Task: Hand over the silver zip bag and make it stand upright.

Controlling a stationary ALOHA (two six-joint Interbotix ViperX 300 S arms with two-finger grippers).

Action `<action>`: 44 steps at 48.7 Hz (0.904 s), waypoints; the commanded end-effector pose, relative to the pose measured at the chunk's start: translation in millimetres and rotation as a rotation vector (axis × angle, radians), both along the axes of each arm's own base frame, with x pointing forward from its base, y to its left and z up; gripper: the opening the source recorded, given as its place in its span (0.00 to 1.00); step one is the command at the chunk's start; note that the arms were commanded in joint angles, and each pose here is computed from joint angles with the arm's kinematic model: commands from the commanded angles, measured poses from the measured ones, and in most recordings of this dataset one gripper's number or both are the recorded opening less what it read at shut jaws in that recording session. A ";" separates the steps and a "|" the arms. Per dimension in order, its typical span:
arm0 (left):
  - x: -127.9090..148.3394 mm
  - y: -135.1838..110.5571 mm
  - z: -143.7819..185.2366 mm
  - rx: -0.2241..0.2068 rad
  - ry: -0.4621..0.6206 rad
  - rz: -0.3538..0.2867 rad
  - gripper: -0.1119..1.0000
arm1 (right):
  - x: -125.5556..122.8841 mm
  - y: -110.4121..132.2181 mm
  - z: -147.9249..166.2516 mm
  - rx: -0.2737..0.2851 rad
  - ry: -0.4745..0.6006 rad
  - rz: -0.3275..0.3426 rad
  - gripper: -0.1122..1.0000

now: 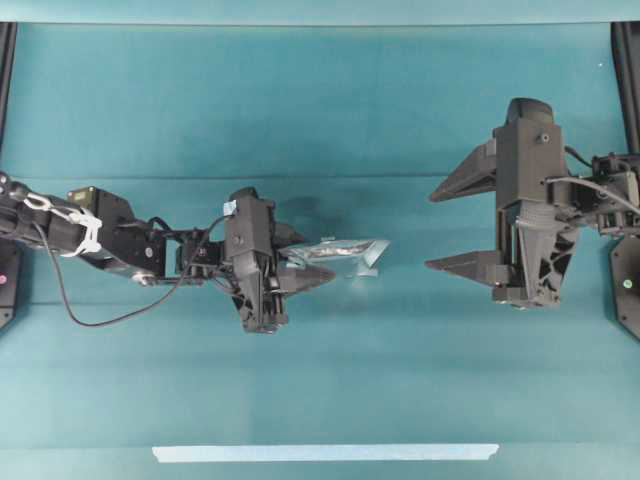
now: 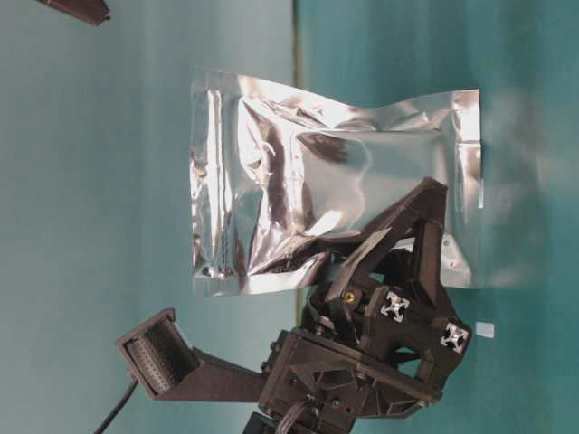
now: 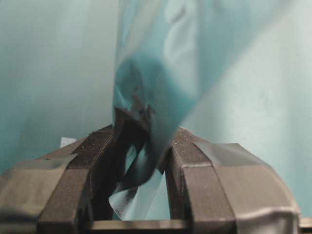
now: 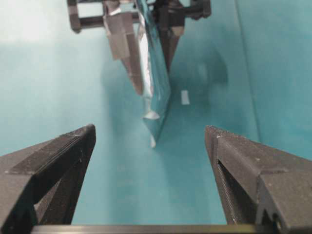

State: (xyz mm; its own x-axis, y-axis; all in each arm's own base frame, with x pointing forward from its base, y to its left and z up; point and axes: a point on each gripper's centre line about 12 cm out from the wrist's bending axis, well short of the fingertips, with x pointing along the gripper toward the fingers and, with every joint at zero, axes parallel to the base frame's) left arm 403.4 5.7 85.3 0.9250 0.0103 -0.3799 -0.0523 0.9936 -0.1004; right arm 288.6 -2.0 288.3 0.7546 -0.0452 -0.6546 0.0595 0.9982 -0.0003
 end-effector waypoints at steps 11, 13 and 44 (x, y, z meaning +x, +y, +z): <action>4.7 -1.4 6.4 0.002 -0.017 -0.006 0.36 | -0.3 -0.1 7.8 0.001 -0.029 -0.002 0.92; 4.7 -1.3 5.7 0.002 -0.015 -0.005 0.36 | -0.3 -0.1 7.8 0.001 -0.029 -0.002 0.92; 4.7 -0.7 6.2 0.002 -0.015 -0.003 0.36 | -0.6 -0.1 7.1 0.001 -0.026 -0.002 0.92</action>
State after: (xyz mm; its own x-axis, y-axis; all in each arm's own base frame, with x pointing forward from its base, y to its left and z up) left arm 404.4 6.3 85.3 0.9226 0.0108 -0.3855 -0.0532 0.9936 -0.0994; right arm 288.5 -2.1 288.2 0.7536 -0.0461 -0.6557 0.0594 0.9982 -0.0020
